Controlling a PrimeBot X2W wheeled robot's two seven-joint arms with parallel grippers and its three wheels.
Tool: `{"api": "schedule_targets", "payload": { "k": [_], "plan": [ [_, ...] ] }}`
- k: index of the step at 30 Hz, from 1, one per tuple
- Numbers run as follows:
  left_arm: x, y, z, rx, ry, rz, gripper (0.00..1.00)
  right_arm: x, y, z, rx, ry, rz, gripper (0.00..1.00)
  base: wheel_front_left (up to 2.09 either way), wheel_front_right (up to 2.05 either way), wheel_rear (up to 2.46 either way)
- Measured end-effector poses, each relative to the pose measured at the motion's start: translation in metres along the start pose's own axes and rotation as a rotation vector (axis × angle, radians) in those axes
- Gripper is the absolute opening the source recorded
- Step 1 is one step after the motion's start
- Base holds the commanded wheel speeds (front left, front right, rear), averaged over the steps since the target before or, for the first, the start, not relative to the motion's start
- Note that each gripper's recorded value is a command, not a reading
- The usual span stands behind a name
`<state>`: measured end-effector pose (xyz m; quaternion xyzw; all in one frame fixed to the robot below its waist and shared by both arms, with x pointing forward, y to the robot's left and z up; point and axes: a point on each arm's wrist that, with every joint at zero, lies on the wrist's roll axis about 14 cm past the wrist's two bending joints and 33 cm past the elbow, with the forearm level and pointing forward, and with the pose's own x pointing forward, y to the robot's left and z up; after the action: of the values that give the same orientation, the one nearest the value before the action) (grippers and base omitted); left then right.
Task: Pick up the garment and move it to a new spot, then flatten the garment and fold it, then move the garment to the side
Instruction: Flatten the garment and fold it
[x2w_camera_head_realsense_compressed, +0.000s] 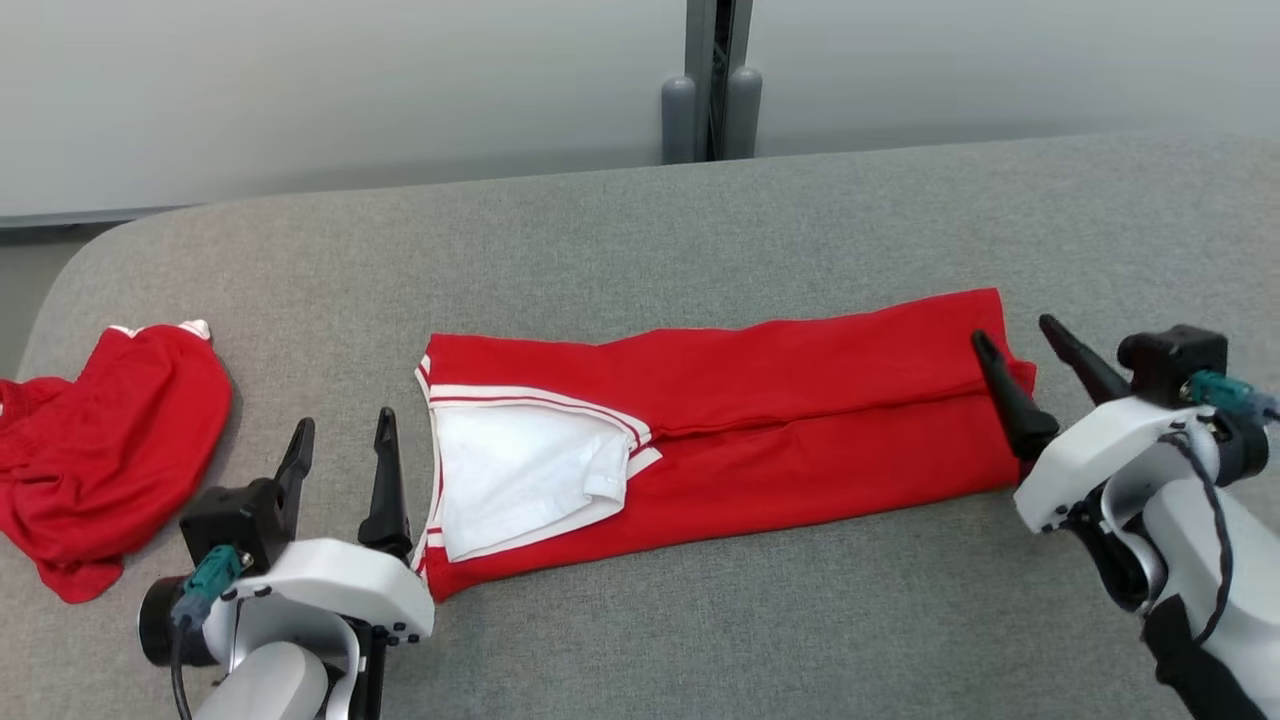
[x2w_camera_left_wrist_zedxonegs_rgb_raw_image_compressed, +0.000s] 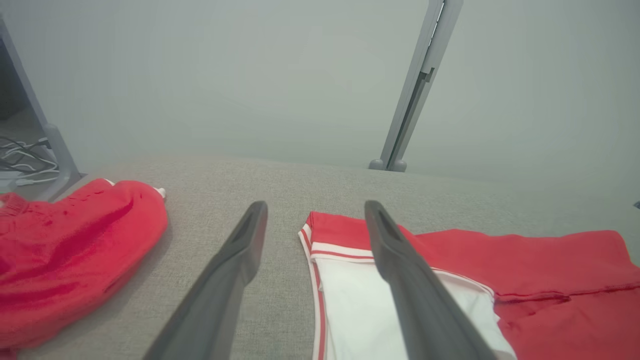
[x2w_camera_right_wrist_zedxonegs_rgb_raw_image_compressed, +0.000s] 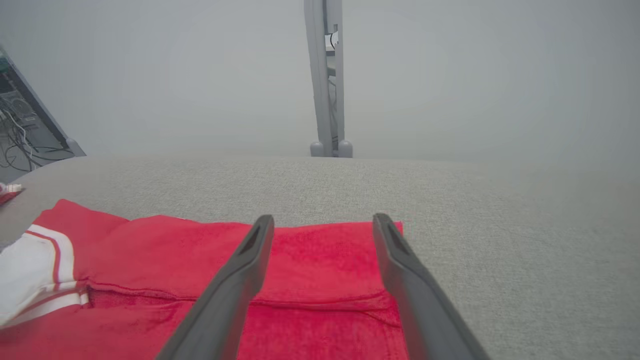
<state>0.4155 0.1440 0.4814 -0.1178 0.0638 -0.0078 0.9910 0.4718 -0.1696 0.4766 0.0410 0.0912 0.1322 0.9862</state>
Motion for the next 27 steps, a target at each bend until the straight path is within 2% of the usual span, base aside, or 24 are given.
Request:
{"api": "schedule_targets", "payload": {
  "k": [8,12,16,22,27],
  "plan": [
    [-0.027,-0.009,-0.001,-0.012,-0.027,0.008,1.00,-0.034,0.020,0.001,0.010,-0.089,-0.007,1.00,0.00,0.00,0.00],
    [-0.040,-0.019,0.002,-0.005,-0.058,-0.016,1.00,-0.052,0.036,-0.009,0.043,-0.106,-0.001,1.00,0.00,0.00,0.00],
    [-0.057,-0.027,-0.006,0.000,-0.058,-0.028,1.00,-0.071,0.036,-0.020,0.017,-0.102,-0.017,1.00,0.00,0.00,0.00],
    [-0.071,-0.027,0.004,0.010,-0.124,-0.005,1.00,-0.087,0.038,-0.010,-0.017,-0.164,-0.046,1.00,0.00,0.00,0.00],
    [-0.080,-0.023,0.008,0.037,-0.157,0.004,1.00,-0.103,0.041,0.006,0.014,-0.249,-0.080,1.00,0.00,0.00,0.00]
  ]
}}
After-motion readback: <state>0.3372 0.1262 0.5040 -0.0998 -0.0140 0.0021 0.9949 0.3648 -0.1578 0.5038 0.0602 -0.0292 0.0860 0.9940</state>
